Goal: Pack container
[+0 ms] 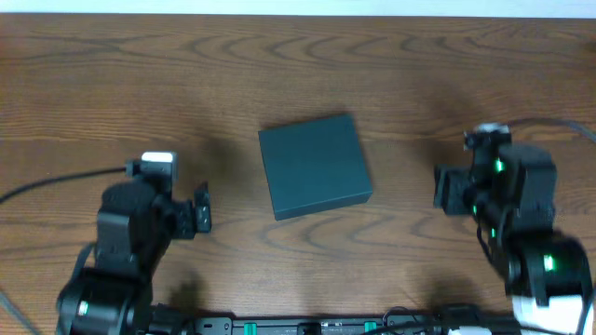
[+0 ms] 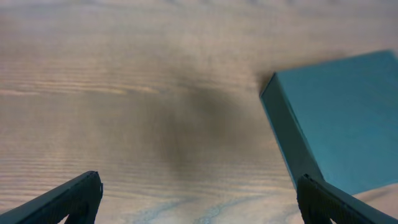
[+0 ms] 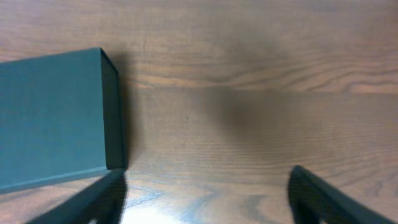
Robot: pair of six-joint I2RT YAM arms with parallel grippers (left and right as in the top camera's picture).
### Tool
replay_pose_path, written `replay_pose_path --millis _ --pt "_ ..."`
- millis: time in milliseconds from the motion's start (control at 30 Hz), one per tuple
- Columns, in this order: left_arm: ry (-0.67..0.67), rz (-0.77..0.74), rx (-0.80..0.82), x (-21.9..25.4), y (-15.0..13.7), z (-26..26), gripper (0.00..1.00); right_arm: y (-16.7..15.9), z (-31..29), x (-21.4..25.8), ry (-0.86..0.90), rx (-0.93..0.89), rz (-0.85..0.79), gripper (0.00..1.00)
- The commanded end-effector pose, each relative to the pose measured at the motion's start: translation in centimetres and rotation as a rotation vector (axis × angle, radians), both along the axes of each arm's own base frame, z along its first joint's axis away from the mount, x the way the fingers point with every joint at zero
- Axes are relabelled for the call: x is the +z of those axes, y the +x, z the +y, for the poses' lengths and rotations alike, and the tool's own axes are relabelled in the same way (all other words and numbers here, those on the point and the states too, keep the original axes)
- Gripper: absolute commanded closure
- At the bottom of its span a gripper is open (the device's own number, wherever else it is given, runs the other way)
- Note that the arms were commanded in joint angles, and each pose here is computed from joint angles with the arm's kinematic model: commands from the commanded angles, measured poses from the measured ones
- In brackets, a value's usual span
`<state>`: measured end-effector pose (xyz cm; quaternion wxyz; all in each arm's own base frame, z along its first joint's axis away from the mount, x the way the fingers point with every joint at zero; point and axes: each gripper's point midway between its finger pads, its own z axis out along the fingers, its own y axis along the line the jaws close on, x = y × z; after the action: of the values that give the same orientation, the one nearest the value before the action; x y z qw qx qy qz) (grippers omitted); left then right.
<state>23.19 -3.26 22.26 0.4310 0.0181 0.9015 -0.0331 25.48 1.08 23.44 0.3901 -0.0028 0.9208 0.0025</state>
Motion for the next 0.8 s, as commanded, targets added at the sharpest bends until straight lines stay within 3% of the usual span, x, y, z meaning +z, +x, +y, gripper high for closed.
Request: replay_pose_path --millis 0,67,433,767 --pt "-0.018 -0.106 0.018 1.9 -1.2 0.6 0.01 -2.1 -0.3 -0.5 0.001 -0.024 -0.054 0.12" --pt "-0.022 -0.14 0.02 2.6 -1.7 0.7 0.01 -2.9 -0.4 -0.7 0.003 -0.024 -0.073 0.01" --pt "-0.021 -0.132 0.02 2.4 -2.2 0.8 0.01 -5.9 -0.6 -2.8 -0.004 -0.021 0.025 0.01" --pt "-0.021 -0.132 0.02 2.4 -2.2 0.8 0.01 -6.7 -0.7 -3.5 -0.008 -0.021 0.07 0.01"
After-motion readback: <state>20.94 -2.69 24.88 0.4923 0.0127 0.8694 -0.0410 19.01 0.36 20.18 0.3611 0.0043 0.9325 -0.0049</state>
